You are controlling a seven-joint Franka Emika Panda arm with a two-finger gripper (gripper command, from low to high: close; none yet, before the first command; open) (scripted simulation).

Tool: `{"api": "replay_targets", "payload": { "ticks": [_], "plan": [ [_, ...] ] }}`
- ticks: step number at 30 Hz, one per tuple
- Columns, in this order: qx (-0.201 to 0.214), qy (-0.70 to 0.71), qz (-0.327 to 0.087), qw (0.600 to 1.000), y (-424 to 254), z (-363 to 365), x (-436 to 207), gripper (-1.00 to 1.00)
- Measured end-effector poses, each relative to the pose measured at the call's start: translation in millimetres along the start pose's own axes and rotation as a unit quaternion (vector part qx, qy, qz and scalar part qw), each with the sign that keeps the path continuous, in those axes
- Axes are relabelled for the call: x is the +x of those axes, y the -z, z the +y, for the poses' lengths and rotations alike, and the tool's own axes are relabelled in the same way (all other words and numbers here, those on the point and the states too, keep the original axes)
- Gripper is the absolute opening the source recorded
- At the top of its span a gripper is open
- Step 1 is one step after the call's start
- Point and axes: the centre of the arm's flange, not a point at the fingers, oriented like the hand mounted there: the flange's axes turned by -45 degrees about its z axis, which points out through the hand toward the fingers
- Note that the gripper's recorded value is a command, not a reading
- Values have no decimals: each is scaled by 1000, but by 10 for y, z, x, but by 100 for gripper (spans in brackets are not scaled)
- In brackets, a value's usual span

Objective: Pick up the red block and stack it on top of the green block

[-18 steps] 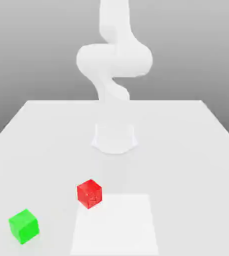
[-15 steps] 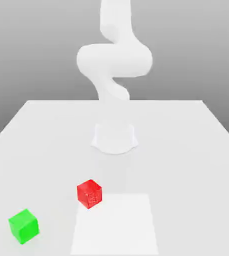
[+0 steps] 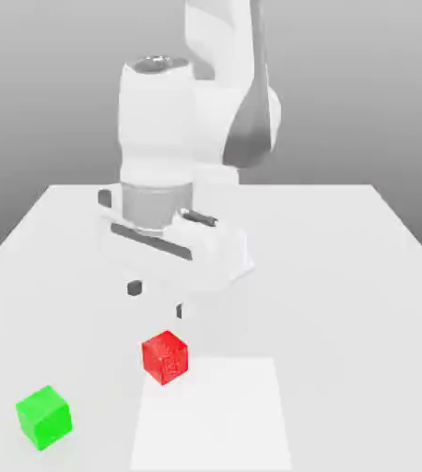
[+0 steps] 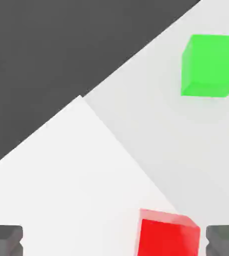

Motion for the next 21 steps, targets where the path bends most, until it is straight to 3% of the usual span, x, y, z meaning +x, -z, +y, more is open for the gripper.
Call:
{"api": "replay_targets", "payload": {
  "ticks": [5, 6, 13, 21],
  "plan": [
    [-7, -15, -12, 1000, -539, 84, -71, 0],
    [-7, -15, -12, 1000, -622, 91, -82, -100],
    [-7, -15, -12, 1000, -642, 91, -85, -100],
    [-7, -14, -12, 1000, -60, 81, -48, -100]
  ]
}}
